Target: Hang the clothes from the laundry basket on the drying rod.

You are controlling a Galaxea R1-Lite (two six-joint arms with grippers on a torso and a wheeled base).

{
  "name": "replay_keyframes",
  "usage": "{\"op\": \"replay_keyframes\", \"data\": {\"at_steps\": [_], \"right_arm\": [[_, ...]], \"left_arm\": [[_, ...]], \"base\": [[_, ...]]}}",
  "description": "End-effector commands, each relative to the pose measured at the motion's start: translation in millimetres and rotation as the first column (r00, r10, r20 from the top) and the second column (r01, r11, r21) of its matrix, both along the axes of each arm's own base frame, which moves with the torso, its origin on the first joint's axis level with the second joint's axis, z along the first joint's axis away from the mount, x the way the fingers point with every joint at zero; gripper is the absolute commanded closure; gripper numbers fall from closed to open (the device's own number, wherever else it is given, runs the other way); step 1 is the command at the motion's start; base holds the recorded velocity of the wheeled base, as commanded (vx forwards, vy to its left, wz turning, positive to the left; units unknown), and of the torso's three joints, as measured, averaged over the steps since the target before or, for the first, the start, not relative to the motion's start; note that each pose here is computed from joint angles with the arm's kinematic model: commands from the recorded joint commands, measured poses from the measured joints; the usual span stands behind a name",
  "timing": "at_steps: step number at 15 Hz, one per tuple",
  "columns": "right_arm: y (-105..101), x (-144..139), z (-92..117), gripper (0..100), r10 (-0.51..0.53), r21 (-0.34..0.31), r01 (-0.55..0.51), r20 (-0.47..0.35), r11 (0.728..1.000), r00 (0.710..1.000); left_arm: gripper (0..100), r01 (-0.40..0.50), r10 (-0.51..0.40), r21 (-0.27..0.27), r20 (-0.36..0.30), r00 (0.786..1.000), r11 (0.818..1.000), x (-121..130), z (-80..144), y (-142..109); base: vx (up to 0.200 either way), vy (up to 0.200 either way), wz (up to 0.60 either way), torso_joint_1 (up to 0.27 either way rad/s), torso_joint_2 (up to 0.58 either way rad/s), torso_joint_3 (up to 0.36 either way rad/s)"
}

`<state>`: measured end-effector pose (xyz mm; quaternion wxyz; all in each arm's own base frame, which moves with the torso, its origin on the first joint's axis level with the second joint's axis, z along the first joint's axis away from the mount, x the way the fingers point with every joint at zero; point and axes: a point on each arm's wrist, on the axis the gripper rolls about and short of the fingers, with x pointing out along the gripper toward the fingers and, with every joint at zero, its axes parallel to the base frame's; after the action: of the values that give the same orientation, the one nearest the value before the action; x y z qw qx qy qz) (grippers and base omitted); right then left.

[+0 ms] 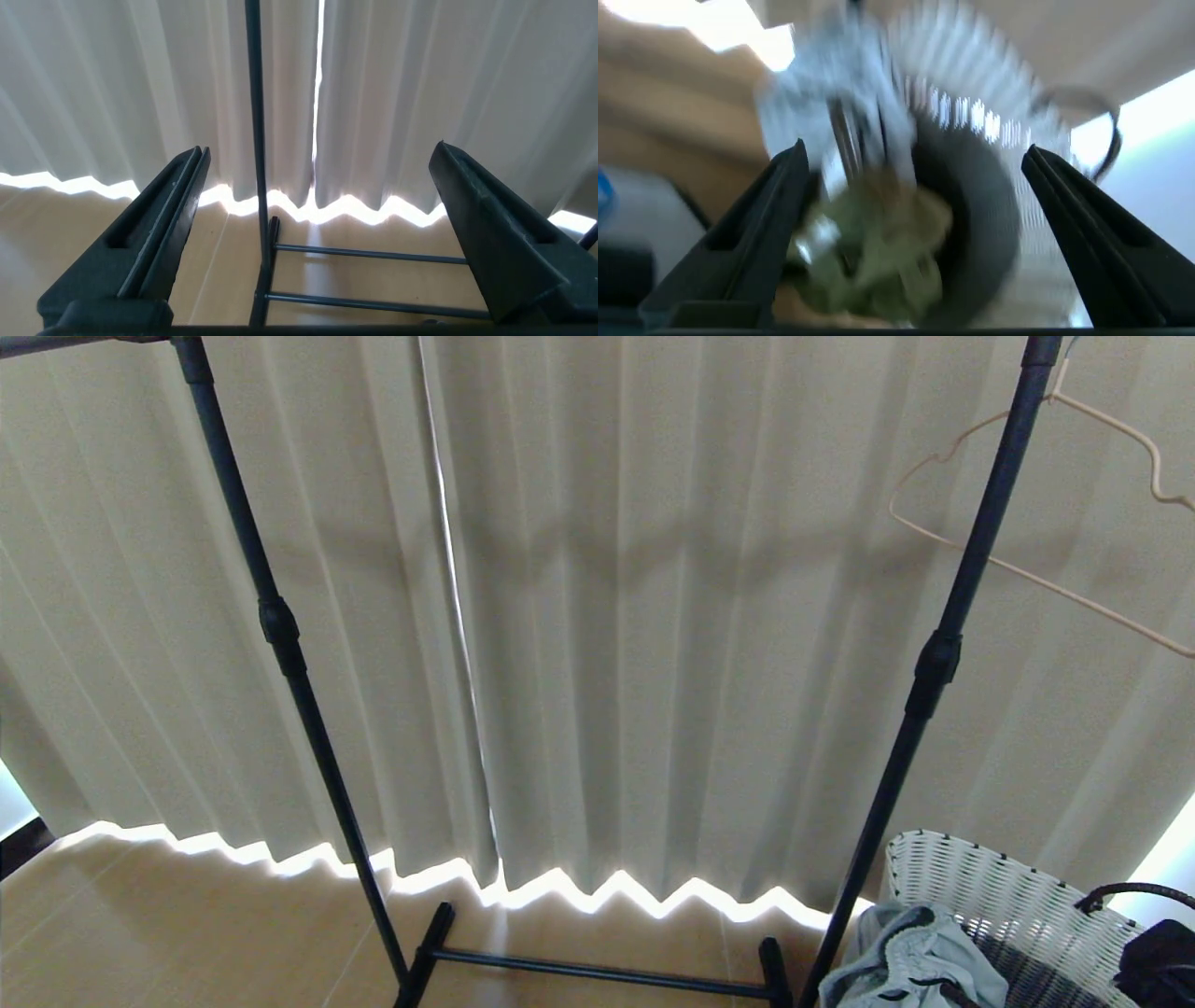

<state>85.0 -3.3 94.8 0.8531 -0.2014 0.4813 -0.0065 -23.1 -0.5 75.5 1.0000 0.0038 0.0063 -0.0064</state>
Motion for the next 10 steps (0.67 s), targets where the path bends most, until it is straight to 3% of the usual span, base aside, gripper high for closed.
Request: {"op": "replay_keyframes", "data": {"at_steps": [1,4,6,10], "right_arm": [[0.1,19.8,-17.7,0,0.003,-0.021,-0.008,-0.199,1.000,0.980],[-2.2,23.9,-21.4,0,-0.054,-0.118,0.027,-0.236,0.993,0.970],[-2.9,25.2,-23.4,0,-0.074,-0.150,0.037,-0.252,0.988,0.965],[-2.7,38.3,-32.5,0,-0.075,-0.150,0.032,-0.285,0.988,0.956]], "left_arm": [[0,0.000,0.000,0.000,0.000,1.000,1.000,0.0,0.0,0.0],[0,0.000,0.000,0.000,0.000,1.000,1.000,0.0,0.0,0.0],[0,0.000,0.000,0.000,0.000,1.000,1.000,0.0,0.0,0.0],[0,0.000,0.000,0.000,0.000,1.000,1.000,0.0,0.0,0.0]], "base": [[0.000,0.000,0.00,0.000,0.00,0.000],[0.000,0.000,0.00,0.000,0.00,0.000],[0.000,0.000,0.00,0.000,0.00,0.000],[0.000,0.000,0.00,0.000,0.00,0.000]]}}
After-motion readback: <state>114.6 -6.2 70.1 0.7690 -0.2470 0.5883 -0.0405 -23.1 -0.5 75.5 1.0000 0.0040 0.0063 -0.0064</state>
